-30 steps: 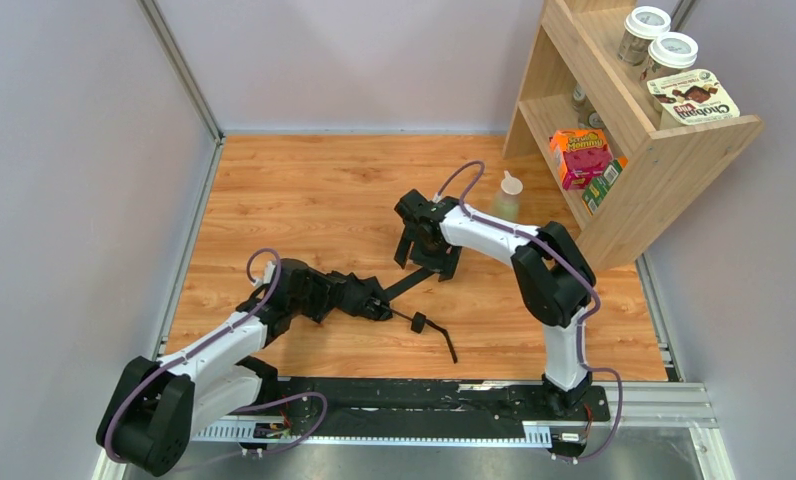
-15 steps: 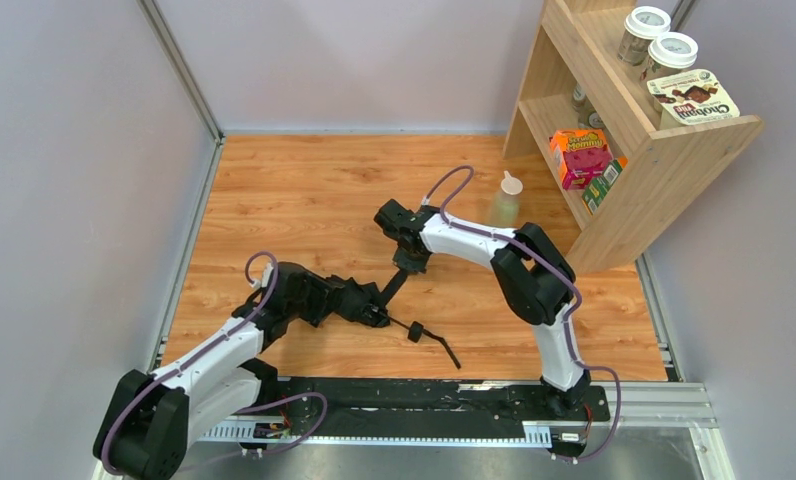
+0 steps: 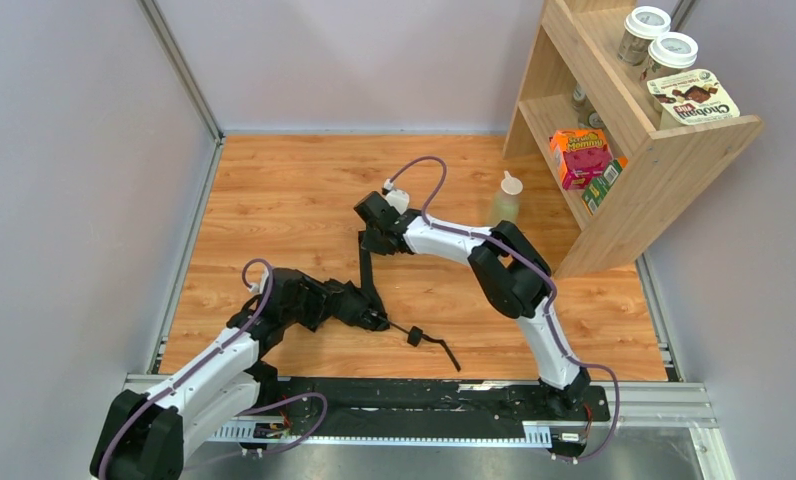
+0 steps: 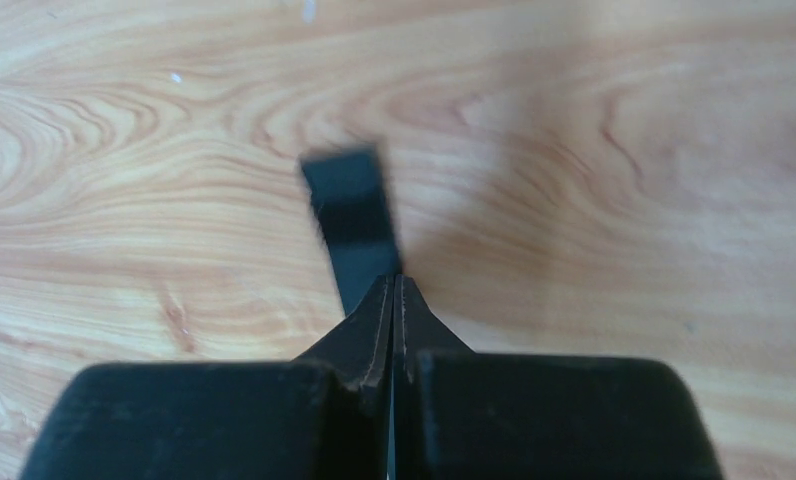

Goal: Put away the umbrella

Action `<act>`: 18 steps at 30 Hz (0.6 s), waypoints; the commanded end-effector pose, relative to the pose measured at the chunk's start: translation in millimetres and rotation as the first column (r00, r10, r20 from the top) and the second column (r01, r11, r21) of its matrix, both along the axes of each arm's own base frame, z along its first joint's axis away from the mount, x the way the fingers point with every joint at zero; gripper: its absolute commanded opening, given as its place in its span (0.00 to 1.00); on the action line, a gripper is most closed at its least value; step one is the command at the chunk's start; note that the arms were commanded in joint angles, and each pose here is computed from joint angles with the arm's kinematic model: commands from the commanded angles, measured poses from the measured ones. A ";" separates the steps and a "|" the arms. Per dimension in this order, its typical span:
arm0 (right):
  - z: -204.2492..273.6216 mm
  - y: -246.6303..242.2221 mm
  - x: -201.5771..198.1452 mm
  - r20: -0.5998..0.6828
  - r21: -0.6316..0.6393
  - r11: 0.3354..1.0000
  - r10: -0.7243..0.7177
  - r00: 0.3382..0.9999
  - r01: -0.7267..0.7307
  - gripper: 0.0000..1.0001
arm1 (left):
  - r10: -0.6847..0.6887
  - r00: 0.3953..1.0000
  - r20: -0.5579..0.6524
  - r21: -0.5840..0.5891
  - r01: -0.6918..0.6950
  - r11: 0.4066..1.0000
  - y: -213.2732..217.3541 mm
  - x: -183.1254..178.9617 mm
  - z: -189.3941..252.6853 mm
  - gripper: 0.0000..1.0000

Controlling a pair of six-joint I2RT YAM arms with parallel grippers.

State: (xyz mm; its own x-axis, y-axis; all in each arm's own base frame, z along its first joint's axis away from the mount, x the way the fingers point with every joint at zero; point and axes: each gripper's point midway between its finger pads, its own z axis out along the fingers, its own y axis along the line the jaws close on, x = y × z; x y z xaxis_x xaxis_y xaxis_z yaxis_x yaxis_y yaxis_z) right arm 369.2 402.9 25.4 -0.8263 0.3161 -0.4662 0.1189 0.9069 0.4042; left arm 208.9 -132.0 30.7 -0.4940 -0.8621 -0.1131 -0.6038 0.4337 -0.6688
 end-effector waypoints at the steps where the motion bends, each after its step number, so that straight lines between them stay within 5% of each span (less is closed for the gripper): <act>1: -26.0 2.6 20.7 0.054 -0.088 0.994 0.069 0.996 -0.065 0.00 | -0.038 0.971 -0.235 0.127 0.070 0.989 23.2 -55.6 -47.0 0.00; 7: 24.1 -9.2 31.8 0.089 -0.259 0.935 0.272 0.958 -0.241 0.00 | 0.012 0.966 -0.258 0.105 0.016 0.994 24.7 -60.7 -50.9 0.00; 12: 70.0 -20.7 4.2 0.110 -0.278 0.864 0.463 0.880 -0.420 0.68 | 0.075 0.963 -0.260 0.142 -0.039 0.989 35.0 -61.4 -49.9 0.00; 14: 84.0 -14.7 -15.5 0.136 -0.257 0.811 0.568 0.811 -0.525 0.83 | 0.082 0.963 -0.255 0.150 -0.044 0.988 36.6 -60.2 -47.4 0.00; 18: 91.8 -12.9 -56.8 0.203 -0.191 0.708 0.706 0.679 -0.680 0.97 | 0.084 0.959 -0.272 0.167 -0.039 0.985 37.5 -59.5 -46.4 0.00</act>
